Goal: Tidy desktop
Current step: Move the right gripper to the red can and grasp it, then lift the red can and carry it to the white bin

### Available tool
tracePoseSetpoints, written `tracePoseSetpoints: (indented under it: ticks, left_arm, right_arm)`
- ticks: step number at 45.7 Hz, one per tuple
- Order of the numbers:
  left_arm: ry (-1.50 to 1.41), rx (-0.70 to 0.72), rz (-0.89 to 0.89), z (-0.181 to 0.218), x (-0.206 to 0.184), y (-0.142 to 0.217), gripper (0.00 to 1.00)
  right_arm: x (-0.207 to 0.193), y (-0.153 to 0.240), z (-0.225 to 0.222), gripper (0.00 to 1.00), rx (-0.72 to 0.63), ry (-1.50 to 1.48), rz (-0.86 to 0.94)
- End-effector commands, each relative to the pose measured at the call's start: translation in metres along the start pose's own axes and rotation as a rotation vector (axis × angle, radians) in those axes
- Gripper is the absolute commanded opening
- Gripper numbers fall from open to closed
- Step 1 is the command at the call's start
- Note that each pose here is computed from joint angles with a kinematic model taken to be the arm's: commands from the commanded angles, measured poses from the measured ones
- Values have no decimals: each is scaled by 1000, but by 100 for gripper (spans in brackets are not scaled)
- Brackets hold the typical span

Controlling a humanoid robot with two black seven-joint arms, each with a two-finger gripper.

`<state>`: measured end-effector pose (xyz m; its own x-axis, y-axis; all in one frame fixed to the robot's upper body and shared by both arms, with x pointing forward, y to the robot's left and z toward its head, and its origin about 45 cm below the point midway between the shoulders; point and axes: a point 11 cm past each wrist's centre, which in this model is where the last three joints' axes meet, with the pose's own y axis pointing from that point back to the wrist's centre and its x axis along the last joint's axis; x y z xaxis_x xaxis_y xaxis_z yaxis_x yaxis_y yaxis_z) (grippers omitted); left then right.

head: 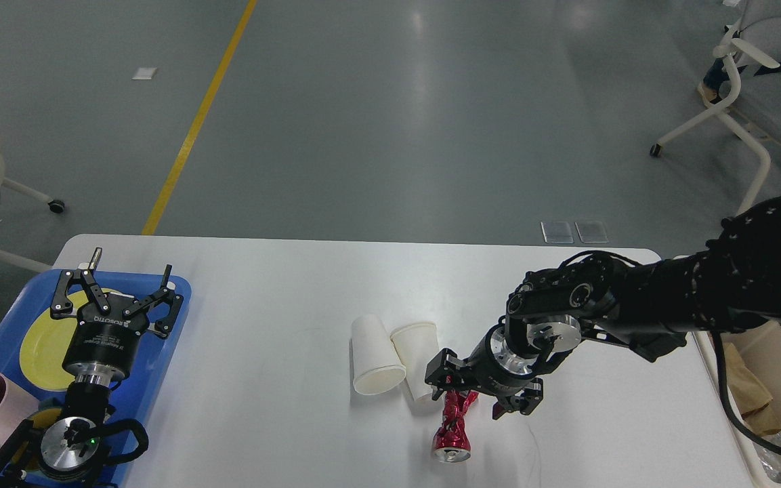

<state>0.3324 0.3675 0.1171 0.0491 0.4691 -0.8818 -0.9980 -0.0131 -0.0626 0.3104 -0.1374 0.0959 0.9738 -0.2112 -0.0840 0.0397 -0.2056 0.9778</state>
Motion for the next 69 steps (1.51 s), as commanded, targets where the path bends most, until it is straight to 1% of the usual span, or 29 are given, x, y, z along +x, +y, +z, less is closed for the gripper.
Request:
tracePoseSetpoints:
  ticks: [1,4,7,12,16,19,21,24,27,29,30,44,48,53,59,64,65,69]
  left_arm:
    - [1,0,-1,0,0,0,96]
    - [1,0,-1,0,0,0,96]
    - [0,1,-2,0,0,0,96]
    - [1,0,-1,0,0,0,96]
    - [1,-2,-2,0,0,0,96]
    - [1,0,-1,0,0,0,96]
    - [1,0,-1,0,0,0,96]
    - [0,1,-2,0,0,0,96]
    - [1,0,-1,0,0,0,96]
    - [1,-2,-2,0,0,0,96]
    - [0,0,-2,0,0,0,96]
    - [0,-1,-2,0,0,0,96]
    - [0,-1,-2,0,0,0,96]
    - [0,0,-2,0,0,0,96]
    - [0,1,-2,0,0,0,96]
    - [0,-1,-2,0,0,0,96]
    - [0,0,-2,0,0,0,96]
    - [0,1,-2,0,0,0,96]
  right_arm:
    - [-8,-22,-2,100,-1,-2,-9]
    - [-11,-28,-2,100,-4,-7,-12]
    - [-14,-32,-2,94,-2,-12,-8]
    - [-14,-37,1,89,-6,-27,14]
    - [-16,-40,4,82,-13,-19,23]
    - [-15,-43,8,73,-20,-17,29]
    - [-15,-45,10,64,-21,-25,29]
    - [-17,-47,11,41,-22,-32,23]
    - [-17,-46,12,16,-22,-33,20]
    - [-18,-46,11,1,-20,-34,17]
    - [-18,-46,11,0,-20,-34,17]
    - [-15,-42,13,0,-15,-64,18]
    - [-14,-36,19,0,-18,-75,12]
    - [-6,-19,26,0,-26,-76,20]
    - [8,20,44,0,-58,-88,37]
    - [18,66,61,0,-138,-62,66]
    - [21,86,69,0,-180,-50,77]
    - [24,124,82,0,-241,-48,91]
